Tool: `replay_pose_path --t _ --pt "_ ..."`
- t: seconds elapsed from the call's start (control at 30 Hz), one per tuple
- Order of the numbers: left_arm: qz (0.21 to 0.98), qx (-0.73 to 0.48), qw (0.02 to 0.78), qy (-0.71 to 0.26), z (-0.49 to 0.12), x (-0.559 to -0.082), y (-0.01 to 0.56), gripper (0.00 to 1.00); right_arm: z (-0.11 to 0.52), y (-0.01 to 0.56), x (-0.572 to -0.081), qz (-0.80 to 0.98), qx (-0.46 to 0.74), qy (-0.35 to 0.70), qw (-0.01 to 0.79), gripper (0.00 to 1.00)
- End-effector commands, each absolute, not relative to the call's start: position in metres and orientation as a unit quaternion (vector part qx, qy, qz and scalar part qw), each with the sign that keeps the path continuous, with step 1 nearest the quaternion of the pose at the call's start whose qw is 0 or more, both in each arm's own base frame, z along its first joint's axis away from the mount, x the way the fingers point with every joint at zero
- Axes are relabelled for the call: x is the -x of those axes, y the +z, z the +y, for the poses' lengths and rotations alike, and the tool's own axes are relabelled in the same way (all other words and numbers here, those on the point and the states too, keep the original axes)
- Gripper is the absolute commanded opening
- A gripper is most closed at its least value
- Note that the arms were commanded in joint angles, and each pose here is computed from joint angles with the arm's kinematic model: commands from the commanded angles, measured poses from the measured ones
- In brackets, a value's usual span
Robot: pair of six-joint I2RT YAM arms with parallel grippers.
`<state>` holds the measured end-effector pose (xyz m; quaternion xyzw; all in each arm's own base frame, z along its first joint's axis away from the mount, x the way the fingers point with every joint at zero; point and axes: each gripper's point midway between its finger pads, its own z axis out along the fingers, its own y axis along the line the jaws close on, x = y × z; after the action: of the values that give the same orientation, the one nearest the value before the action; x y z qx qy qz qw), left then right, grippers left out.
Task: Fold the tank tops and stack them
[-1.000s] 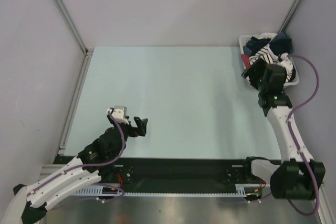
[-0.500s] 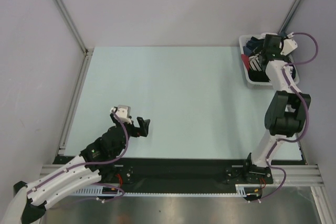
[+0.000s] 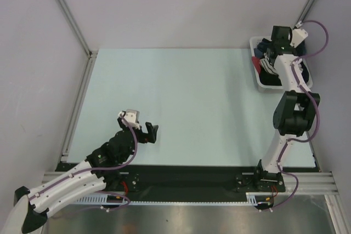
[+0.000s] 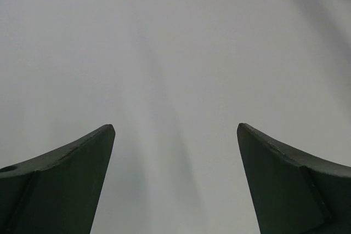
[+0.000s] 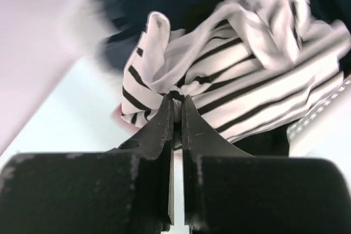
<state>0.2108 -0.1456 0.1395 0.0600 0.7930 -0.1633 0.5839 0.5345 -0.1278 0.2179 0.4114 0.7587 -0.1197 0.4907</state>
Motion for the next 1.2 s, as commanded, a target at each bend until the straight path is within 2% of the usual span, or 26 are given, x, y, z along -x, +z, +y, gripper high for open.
replay_pose_path --t 0.0,0.13,0.3,0.37,0.4,0.43,0.47,0.5,0.53,0.63,0.67,0.7,0.73,0.77,0.83,0.97,1.13,1.17 --pt "0.776 -0.059 0.602 -0.179 -0.151 -0.215 0.162 1.0 -0.057 0.395 -0.5 0.688 -0.326 -0.054 0.647 0.0" --pt "0.776 -0.06 0.602 -0.181 -0.151 -0.214 0.161 1.0 0.022 0.453 -0.46 0.681 -0.217 0.067 0.696 0.0" --pt "0.772 -0.051 0.607 -0.181 -0.146 -0.213 0.165 1.0 0.134 0.478 -0.404 0.694 -0.01 0.265 0.669 0.0" --pt "0.771 -0.047 0.609 -0.179 -0.144 -0.213 0.166 1.0 0.141 0.48 -0.391 0.685 0.003 0.288 0.669 0.03" --pt "0.768 -0.044 0.613 -0.182 -0.143 -0.213 0.169 1.0 0.14 0.459 -0.393 0.698 -0.012 0.289 0.655 0.11" --pt "0.768 -0.043 0.612 -0.181 -0.142 -0.212 0.168 1.0 0.138 0.461 -0.386 0.689 -0.011 0.292 0.663 0.26" --pt "0.768 -0.041 0.613 -0.18 -0.141 -0.213 0.168 1.0 0.139 0.45 -0.386 0.694 -0.008 0.294 0.657 0.46" --pt "0.768 -0.04 0.614 -0.179 -0.14 -0.213 0.168 1.0 0.147 0.432 -0.384 0.704 0.007 0.304 0.641 0.86" --pt "0.768 -0.039 0.613 -0.179 -0.139 -0.212 0.168 1.0 0.15 0.397 -0.385 0.729 0.01 0.302 0.614 0.99" --pt "0.767 -0.038 0.614 -0.18 -0.139 -0.212 0.169 1.0 0.134 0.316 -0.391 0.797 -0.042 0.259 0.544 1.0" --pt "0.768 -0.038 0.614 -0.18 -0.139 -0.212 0.169 1.0 0.133 0.296 -0.392 0.81 -0.044 0.255 0.526 0.89" --pt "0.768 -0.038 0.614 -0.18 -0.14 -0.212 0.169 1.0 0.133 0.283 -0.389 0.818 -0.04 0.265 0.509 0.84" --pt "0.768 -0.038 0.614 -0.179 -0.14 -0.212 0.169 1.0 0.134 0.269 -0.386 0.826 -0.04 0.271 0.494 0.76" --pt "0.769 -0.039 0.613 -0.178 -0.14 -0.213 0.168 1.0 0.136 0.246 -0.381 0.838 -0.039 0.273 0.471 0.64" --pt "0.77 -0.039 0.612 -0.176 -0.141 -0.214 0.168 1.0 0.149 0.227 -0.371 0.846 -0.022 0.286 0.45 0.53" --pt "0.774 -0.044 0.608 -0.17 -0.143 -0.215 0.165 1.0 0.189 0.184 -0.345 0.868 0.051 0.285 0.404 0.5" --pt "0.777 -0.045 0.606 -0.166 -0.144 -0.216 0.163 1.0 0.239 0.147 -0.323 0.888 0.122 0.261 0.359 0.53" --pt "0.776 -0.044 0.606 -0.166 -0.143 -0.216 0.163 1.0 0.252 0.144 -0.317 0.887 0.137 0.261 0.355 0.57"
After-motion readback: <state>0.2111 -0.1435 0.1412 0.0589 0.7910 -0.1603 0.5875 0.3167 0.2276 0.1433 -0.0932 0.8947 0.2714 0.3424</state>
